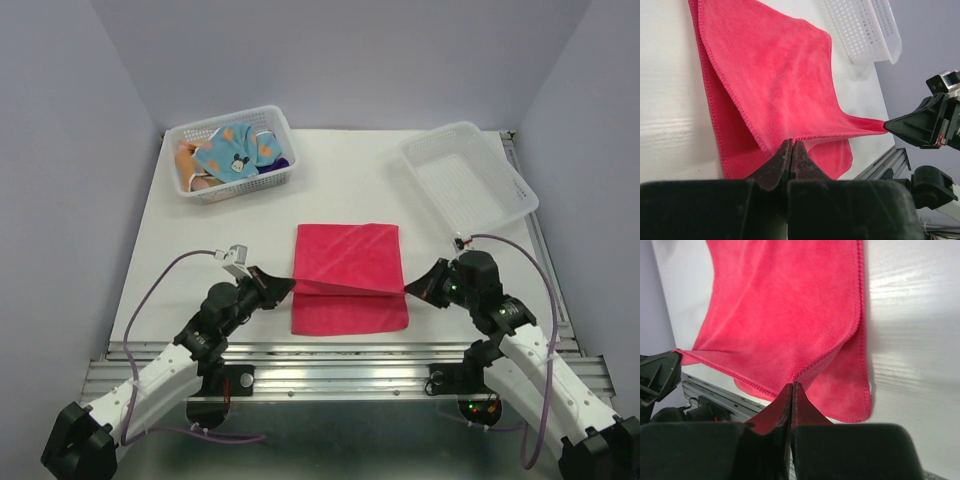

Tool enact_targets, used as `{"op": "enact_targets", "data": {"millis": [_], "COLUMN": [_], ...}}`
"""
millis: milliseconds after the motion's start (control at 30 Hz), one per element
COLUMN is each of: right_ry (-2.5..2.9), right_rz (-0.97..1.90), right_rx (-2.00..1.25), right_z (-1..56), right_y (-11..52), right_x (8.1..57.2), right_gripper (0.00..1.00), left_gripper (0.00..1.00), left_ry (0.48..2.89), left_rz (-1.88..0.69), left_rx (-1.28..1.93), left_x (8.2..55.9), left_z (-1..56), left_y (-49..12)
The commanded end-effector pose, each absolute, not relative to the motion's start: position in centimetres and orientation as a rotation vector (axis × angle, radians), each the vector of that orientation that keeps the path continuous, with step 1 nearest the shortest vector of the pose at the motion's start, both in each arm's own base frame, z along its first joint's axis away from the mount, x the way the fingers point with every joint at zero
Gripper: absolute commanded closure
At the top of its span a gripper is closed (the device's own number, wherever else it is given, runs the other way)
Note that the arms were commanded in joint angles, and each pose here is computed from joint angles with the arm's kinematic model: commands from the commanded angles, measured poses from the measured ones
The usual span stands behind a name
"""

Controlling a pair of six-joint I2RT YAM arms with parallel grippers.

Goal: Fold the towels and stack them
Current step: Fold the towel

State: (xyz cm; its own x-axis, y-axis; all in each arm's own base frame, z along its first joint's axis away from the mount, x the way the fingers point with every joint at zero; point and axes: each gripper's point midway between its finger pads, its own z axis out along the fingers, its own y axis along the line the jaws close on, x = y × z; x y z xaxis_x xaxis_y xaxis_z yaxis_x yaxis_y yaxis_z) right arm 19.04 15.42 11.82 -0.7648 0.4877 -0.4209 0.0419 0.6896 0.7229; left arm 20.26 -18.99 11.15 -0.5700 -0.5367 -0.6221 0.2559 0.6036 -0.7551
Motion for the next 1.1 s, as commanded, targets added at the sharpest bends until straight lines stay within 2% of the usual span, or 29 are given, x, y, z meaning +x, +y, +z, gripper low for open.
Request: {"op": "enact_targets", "data": {"millis": [0, 200, 333, 533, 633, 767, 1033, 1067], "right_ry": [2.329, 2.391, 2.447, 2.489, 2.512, 2.535, 2.548, 2.524], "right_rz": [0.924, 0.878, 0.874, 0.864, 0.857, 0.845, 0.915, 0.914], "right_rx": [0.465, 0.522, 0.548, 0.579, 0.582, 0.582, 0.501, 0.475], "right_z": [9.6, 7.4, 5.8, 4.9, 4.5, 4.1, 5.6, 6.5], "right_y": [15.0, 14.7, 14.8, 14.6, 14.4, 14.2, 14.9, 14.9], "right_x": [19.0, 19.1, 18.4, 17.4, 16.8, 16.1, 15.2, 15.6], "right_gripper": [0.99, 0.99, 0.98, 0.98, 0.95, 0.83, 0.39, 0.37], "left_gripper": [1.00, 0.99, 0.91, 0.90, 0.85, 0.69, 0.41, 0.08], "left_ry": [2.008, 2.109, 2.178, 2.245, 2.262, 2.290, 2.283, 2.266], "left_rz": [-1.081, -1.071, -1.070, -1.102, -1.121, -1.131, -1.204, -1.215], "left_rx": [-0.254, -0.286, -0.310, -0.334, -0.337, -0.353, -0.354, -0.352], "left_x": [18.8, 17.9, 16.9, 15.3, 14.7, 14.1, 13.3, 13.4], "left_z": [7.2, 5.0, 3.5, 2.1, 1.9, 1.8, 4.0, 4.4], "left_y": [-18.9, -19.0, -18.9, -18.9, -19.0, -18.9, -19.2, -19.3]}}
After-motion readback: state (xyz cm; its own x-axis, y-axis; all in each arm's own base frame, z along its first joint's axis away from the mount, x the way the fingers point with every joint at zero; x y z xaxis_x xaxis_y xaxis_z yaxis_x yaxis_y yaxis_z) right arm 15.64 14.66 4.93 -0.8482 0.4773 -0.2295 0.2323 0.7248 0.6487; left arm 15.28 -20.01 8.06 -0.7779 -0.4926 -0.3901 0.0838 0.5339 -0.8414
